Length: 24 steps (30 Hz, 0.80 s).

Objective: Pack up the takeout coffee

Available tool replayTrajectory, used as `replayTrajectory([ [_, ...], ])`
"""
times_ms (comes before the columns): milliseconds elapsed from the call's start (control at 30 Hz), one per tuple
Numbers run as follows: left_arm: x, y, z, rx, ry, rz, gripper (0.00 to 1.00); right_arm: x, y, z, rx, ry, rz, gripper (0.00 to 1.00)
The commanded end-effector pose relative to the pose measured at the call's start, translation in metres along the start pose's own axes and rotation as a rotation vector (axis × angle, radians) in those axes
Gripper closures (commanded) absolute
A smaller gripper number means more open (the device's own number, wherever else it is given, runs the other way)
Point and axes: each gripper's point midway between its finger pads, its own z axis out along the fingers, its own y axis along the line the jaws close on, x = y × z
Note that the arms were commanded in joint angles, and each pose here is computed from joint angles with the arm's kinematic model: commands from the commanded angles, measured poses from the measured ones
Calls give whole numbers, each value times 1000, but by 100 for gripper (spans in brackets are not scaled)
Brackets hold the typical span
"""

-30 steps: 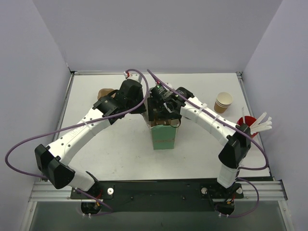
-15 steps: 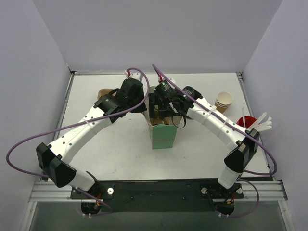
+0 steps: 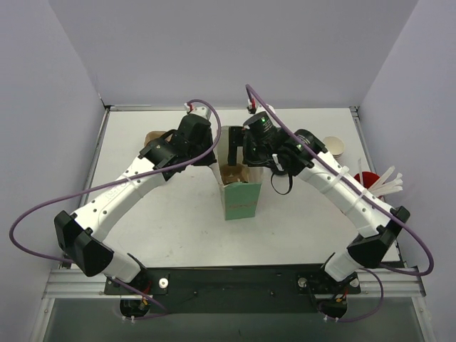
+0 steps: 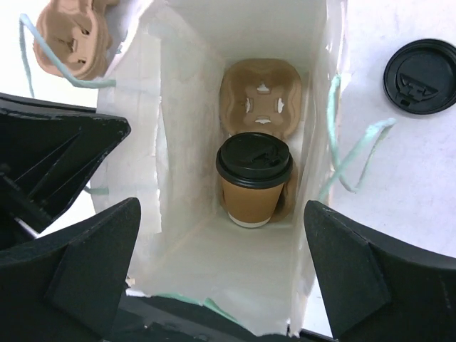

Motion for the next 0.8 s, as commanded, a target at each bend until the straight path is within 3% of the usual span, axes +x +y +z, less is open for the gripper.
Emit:
replayTrajectory([
  [0,-27,-12,-9,43,-60,-5,100,-32,-2,-38,-25,-138,25,8],
  [267,-32,-14,-11,62,-70,-5,95,-37,-37,-59,74,-220,63,7],
  [767,-42,-15,-21,118,-95,-10,80,6,-155,-78,382,-170,212,7],
])
